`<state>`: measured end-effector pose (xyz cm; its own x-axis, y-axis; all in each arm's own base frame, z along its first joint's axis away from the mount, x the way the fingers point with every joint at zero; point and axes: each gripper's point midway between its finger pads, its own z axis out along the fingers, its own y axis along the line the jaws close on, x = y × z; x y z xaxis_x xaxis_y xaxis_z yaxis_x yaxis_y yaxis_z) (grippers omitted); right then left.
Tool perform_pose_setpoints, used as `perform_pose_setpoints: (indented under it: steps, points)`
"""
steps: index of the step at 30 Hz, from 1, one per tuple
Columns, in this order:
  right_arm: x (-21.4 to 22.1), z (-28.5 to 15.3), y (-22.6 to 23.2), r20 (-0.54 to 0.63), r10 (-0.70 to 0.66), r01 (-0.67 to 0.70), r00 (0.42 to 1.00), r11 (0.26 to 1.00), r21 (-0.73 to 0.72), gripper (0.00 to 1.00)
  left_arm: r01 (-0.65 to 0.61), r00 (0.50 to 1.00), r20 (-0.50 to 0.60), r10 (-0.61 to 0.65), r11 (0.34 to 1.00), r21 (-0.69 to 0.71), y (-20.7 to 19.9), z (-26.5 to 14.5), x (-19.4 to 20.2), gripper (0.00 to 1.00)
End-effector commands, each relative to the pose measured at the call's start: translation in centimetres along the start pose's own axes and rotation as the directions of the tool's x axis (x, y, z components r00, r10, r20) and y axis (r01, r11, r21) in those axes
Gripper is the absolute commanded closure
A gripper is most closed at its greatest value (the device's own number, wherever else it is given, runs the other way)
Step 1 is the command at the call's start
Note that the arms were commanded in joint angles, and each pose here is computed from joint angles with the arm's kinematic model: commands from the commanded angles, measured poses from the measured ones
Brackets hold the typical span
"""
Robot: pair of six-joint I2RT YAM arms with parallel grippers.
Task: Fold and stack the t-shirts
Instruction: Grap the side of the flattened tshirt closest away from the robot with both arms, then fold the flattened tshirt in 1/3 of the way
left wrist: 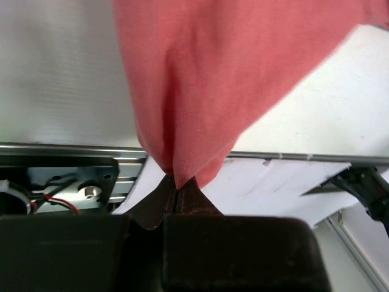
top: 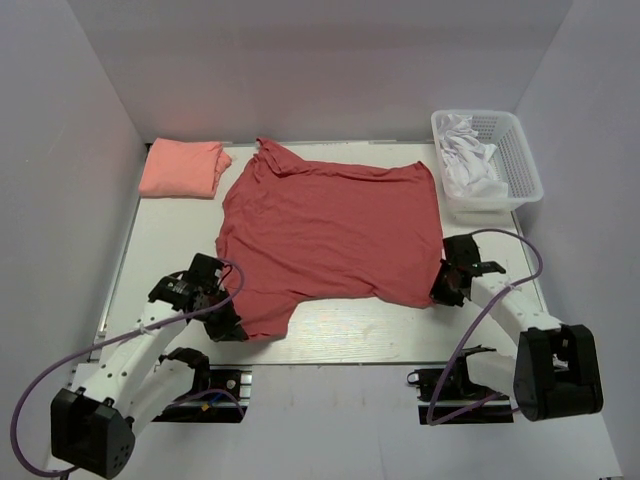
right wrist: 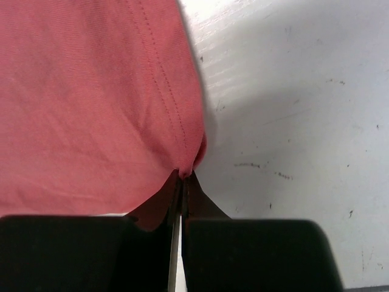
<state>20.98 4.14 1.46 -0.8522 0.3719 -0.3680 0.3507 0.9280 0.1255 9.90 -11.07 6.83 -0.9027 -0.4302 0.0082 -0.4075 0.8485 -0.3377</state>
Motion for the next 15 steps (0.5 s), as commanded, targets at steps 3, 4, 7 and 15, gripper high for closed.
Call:
perform_pose_setpoints:
  steps: [3, 4, 7, 15]
  points:
    - [-0.8, -1.3, 0.9, 0.023, -0.035, 0.036, 0.999, 0.998, -0.046, 1.00, -0.103, 0.994, 0.053, 0.095, 0.977, 0.187, -4.4, -1.6, -1.4, 1.00]
    - [-1.2, -1.3, 1.1, 0.024, -0.042, 0.043, 0.999, 0.998, -0.048, 1.00, -0.156, 0.985, 0.110, 0.131, 0.951, 0.265, -6.7, -2.4, -2.7, 1.00]
    - [-3.2, -1.8, 2.4, 0.052, -0.052, 0.056, 0.997, 0.996, -0.069, 1.00, -0.226, 0.967, 0.190, 0.169, 0.914, 0.338, -10.5, -3.8, -5.4, 1.00]
    - [-8.6, -2.7, 4.7, 0.127, -0.066, 0.075, 0.990, 0.995, -0.072, 1.00, -0.339, 0.898, 0.382, 0.218, 0.896, 0.287, -17.8, -6.6, -15.1, 1.00]
